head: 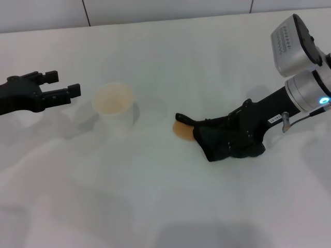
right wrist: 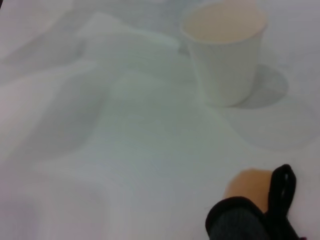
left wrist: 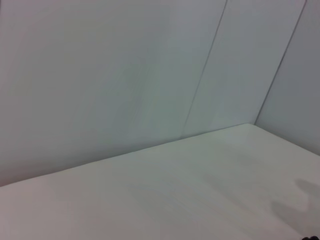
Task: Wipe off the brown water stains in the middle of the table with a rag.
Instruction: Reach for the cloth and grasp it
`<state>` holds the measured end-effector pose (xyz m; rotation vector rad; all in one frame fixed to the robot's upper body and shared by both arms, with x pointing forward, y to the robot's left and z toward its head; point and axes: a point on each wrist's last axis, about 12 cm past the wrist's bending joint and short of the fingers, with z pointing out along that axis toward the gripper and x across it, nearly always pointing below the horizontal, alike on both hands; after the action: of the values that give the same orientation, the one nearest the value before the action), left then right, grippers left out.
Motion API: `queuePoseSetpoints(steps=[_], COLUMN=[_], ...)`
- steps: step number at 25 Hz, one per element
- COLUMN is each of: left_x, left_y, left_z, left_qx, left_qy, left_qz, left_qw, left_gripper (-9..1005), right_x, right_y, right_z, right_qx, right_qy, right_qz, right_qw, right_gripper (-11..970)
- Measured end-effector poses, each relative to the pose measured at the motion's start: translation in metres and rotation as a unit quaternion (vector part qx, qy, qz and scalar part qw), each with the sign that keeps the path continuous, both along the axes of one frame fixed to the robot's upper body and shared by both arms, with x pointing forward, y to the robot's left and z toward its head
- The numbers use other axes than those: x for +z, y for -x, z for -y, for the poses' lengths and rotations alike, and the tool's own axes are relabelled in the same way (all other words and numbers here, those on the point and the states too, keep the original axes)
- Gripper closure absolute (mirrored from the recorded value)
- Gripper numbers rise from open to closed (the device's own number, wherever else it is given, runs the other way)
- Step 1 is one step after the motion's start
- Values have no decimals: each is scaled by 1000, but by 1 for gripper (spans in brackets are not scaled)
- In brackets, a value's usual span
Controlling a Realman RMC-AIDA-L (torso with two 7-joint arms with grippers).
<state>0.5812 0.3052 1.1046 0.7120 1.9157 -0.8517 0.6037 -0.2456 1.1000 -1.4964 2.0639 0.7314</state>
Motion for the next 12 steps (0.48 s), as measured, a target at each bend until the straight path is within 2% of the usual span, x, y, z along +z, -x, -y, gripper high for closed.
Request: queuePoseSetpoints(steps=[4,12], left_x=[0,0], left_y=[0,0], left_z=[0,0], left_qx=[0,0], left_qy=[0,-1], left_qz=[0,0], left_qw=[1000,1000], left_gripper=[130,130], right_x=[2,4], right_y=[1,1], right_z=[-1,-4], right_qx=[9,17], right_qy=[-6,-11], right_qz=[-3,-4], right_qw=[1000,1000], right_gripper=[295,601])
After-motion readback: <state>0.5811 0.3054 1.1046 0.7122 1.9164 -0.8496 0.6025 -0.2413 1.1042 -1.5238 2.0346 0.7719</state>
